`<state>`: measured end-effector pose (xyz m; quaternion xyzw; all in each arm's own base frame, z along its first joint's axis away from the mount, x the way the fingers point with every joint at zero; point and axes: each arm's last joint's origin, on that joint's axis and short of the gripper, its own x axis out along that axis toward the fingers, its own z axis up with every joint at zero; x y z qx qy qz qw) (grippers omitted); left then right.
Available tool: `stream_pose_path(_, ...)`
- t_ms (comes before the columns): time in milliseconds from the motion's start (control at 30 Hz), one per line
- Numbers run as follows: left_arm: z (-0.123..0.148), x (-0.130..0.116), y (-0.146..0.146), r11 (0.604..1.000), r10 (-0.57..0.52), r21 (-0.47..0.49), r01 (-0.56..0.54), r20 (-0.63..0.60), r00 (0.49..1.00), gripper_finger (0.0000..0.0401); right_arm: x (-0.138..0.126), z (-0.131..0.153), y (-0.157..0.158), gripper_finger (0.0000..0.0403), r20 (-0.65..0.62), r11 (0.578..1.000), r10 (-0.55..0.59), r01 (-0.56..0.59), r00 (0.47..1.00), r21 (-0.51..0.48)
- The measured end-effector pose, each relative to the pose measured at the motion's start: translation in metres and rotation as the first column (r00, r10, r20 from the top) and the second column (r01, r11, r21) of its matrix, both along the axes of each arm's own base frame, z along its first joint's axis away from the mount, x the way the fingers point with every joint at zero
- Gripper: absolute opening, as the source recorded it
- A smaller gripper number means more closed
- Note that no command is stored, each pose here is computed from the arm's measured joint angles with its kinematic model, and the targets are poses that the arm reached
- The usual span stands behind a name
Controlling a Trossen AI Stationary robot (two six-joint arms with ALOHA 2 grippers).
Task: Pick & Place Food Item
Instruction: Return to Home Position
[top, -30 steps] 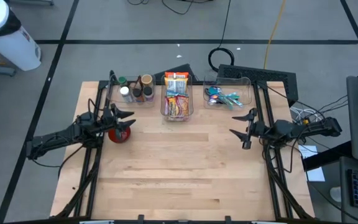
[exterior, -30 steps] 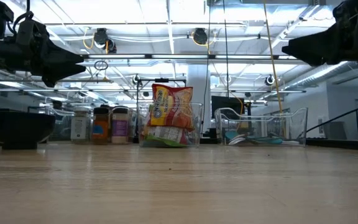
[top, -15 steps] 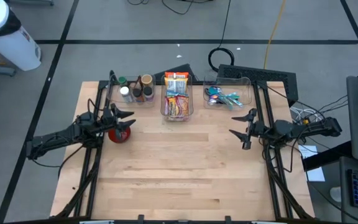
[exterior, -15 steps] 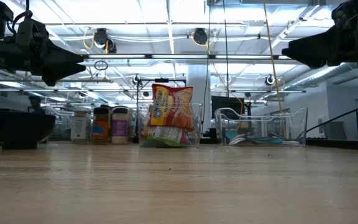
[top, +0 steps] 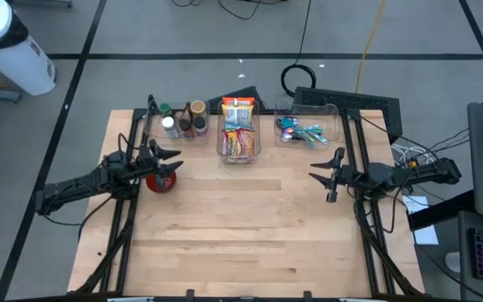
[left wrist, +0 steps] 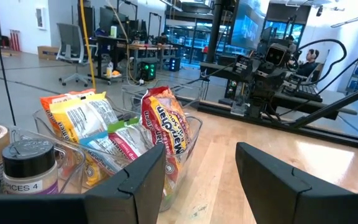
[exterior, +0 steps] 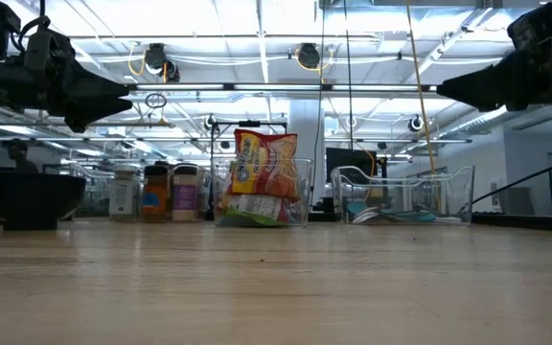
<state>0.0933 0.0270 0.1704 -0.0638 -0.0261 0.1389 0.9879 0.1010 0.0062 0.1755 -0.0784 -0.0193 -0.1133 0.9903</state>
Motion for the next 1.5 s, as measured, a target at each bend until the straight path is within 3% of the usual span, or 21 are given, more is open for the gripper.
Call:
stream_pose_path(200,0.0000,0.0000,0.0000,1.000,0.000,0.000,0.000,0.000,1.000,0.0200,0.0000,-0.0006,0.0001,0.0074,-0.026,0.996,-0.004,0.002,1.000,-0.089)
stream_pose_path(433,0.0002,0.0000,0.0000,1.000,-0.001,0.000,0.001,0.001,1.000,0.0200,0.0000,-0.0006,0.0001,0.0042,-0.028,0.995,-0.004,0.002,1.000,-0.099)
stream_pose_path(1500,0.0002,0.0000,0.0000,1.000,-0.001,-0.001,0.001,0.002,1.000,0.0200,0.0001,-0.0005,0.0001,0.0035,-0.027,0.995,-0.003,0.001,1.000,-0.098)
